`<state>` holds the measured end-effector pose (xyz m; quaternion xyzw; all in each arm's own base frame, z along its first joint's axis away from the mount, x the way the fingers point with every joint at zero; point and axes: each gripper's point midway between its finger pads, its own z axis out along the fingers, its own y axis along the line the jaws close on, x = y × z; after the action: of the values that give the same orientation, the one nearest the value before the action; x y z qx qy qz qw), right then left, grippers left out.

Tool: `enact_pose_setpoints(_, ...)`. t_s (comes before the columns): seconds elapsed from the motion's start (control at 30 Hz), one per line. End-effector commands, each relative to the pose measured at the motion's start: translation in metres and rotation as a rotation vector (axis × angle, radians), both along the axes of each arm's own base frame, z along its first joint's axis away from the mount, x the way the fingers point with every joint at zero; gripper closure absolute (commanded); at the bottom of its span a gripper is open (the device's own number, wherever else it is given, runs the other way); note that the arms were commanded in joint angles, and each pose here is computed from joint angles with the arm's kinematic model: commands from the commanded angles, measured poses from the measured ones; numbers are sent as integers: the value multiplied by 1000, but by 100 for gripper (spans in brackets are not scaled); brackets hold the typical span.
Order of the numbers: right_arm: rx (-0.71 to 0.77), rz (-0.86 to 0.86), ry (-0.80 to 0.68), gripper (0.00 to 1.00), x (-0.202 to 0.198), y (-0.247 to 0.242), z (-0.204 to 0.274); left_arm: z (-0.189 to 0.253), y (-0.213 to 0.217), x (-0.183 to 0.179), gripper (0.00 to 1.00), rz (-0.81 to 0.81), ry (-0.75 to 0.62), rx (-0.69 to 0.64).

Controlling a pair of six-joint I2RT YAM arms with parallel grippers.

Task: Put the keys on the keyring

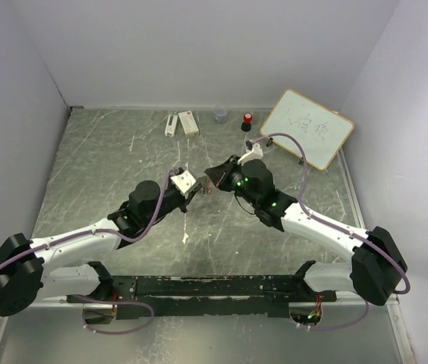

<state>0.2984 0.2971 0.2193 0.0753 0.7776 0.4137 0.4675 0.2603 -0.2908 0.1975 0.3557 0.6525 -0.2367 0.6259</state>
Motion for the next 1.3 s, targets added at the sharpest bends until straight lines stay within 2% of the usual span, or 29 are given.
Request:
enact_pose_setpoints(0.0, 21, -22, -68, 100, 2, -1, 26, 29, -2, 14, 93, 40, -54, -55)
enact_pose_setpoints(0.77, -13, -79, -180, 100, -3, -2, 12, 29, -10, 17, 93, 37, 65, -141)
enact_pose_setpoints(1.27, 25, -71, -317, 100, -11, -12, 18, 20, -20, 8, 93, -118, 215, -201)
